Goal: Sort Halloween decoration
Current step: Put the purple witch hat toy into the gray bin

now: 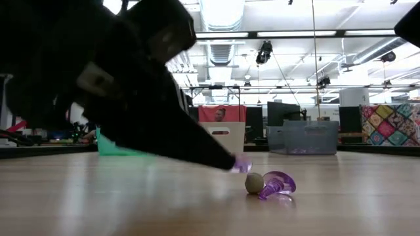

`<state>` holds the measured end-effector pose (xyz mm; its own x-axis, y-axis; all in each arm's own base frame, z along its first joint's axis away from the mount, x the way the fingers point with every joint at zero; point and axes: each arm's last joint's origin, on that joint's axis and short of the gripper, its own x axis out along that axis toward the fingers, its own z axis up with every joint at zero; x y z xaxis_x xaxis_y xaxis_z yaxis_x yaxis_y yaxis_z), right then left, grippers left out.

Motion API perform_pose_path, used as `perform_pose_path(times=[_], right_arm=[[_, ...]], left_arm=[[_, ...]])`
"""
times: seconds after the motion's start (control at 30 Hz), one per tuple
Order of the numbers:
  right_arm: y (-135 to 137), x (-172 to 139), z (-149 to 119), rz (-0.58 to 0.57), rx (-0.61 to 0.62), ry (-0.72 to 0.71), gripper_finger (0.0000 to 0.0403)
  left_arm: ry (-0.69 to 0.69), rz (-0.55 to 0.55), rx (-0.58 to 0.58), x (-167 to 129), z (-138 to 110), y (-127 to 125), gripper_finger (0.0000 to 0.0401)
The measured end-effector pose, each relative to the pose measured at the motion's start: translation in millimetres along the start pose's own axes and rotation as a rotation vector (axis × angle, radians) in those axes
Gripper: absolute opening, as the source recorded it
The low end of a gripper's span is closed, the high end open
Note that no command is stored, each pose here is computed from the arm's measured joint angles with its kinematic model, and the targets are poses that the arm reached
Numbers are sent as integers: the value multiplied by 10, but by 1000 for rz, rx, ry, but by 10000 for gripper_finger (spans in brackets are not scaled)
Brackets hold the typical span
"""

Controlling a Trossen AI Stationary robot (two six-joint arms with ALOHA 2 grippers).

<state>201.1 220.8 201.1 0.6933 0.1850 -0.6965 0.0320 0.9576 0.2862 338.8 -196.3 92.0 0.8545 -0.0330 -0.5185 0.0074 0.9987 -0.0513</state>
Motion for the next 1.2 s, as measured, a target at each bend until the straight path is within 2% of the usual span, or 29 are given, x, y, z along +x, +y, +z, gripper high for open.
perform_pose_path(times=[0.37, 0.6, 0.8, 1.03, 1.2], right_arm=[[-30, 2, 13, -79, -62, -81, 34], [-50, 1, 32, -135, -119, -129, 34], [-60, -20, 56, -174, -167, -171, 34], [-70, -143, 175, -192, -243, -227, 34], [-104, -303, 313, -176, -271, -271, 34]], left_arm=[[-106, 39, -3, -174, 362, 80, 0], [-198, 89, 61, -317, 747, 331, 0], [-234, 142, 99, -328, 1006, 754, 0], [-270, 160, 67, -211, 1334, 1390, 0], [-295, 220, 51, -212, 1564, 1873, 0]])
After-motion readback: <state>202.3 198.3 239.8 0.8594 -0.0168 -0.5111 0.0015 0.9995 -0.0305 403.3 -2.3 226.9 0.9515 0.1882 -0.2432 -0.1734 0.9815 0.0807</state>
